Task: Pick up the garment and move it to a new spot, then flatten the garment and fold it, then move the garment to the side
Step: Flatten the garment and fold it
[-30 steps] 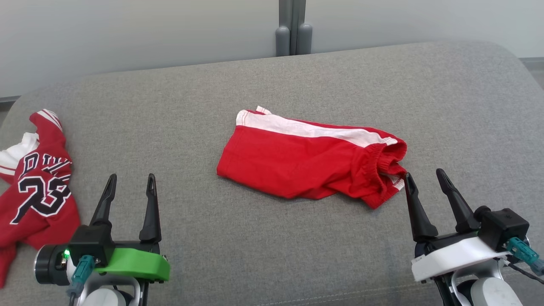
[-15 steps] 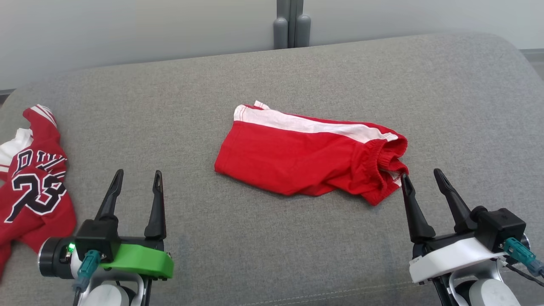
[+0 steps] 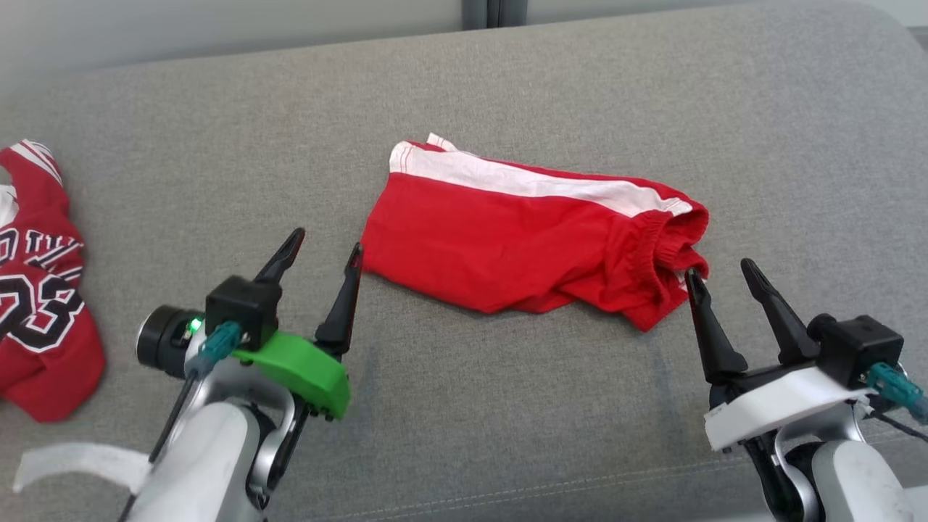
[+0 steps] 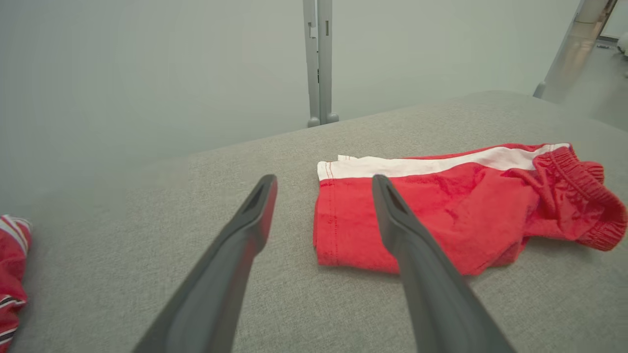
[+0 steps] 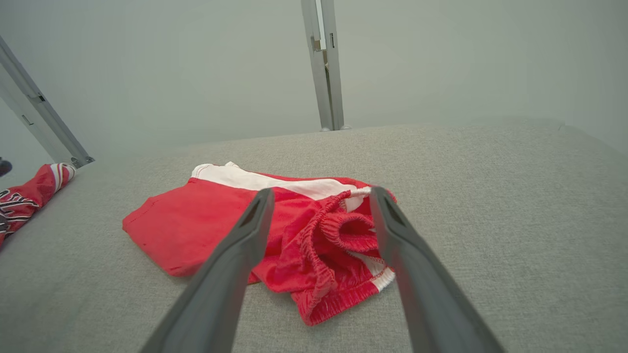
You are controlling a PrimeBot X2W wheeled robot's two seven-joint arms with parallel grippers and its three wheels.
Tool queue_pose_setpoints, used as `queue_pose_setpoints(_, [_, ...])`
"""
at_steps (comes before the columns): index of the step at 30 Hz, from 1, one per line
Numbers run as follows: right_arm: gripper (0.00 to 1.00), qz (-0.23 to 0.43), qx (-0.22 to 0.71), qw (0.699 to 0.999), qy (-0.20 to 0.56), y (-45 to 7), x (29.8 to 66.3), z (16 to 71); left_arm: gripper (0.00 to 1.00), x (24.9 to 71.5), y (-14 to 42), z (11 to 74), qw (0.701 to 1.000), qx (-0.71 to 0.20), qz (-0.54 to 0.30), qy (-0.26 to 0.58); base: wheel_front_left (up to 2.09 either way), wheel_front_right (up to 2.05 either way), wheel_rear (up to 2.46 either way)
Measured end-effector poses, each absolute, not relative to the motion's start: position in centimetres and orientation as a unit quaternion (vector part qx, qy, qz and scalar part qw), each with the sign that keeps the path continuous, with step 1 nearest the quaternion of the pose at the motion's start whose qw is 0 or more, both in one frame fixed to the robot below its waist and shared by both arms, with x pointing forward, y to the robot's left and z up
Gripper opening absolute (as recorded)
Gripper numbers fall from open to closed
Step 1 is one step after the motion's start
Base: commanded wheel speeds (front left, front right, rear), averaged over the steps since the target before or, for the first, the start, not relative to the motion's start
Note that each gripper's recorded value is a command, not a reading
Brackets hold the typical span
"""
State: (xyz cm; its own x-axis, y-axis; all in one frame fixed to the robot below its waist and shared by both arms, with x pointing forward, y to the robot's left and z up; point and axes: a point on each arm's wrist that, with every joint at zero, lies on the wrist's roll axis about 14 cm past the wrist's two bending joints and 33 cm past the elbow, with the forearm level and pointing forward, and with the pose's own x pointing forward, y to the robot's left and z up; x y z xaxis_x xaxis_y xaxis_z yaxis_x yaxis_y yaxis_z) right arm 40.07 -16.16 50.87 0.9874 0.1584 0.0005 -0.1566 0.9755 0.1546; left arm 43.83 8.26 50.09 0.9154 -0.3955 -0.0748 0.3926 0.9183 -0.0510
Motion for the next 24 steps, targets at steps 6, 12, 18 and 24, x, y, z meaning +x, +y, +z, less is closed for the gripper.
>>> queue_pose_setpoints(6, [1.0, 0.089, 0.114, 0.988, 0.048, -16.6, 42.8, 49.0, 1.0, 47.0, 5.4, 47.7, 0.958, -0.036, -0.256, 0.125, 0.0, 0.0, 0.0])
queue_pose_setpoints(12, [1.0, 0.095, 0.129, 0.984, 0.081, -17.4, 46.0, 47.3, 1.0, 50.4, 2.7, 45.4, 0.935, -0.06, -0.294, 0.19, 0.0, 0.0, 0.0])
queue_pose_setpoints(18, [1.0, 0.097, 0.142, 0.978, 0.122, -17.6, 48.0, 44.5, 1.0, 53.5, 1.5, 42.7, 0.92, -0.07, -0.303, 0.239, 0.0, 0.0, 0.0])
queue_pose_setpoints(24, [1.0, 0.104, 0.166, 0.97, 0.146, -16.8, 49.0, 42.2, 1.0, 55.7, 1.5, 39.9, 0.912, -0.091, -0.294, 0.273, 0.0, 0.0, 0.0])
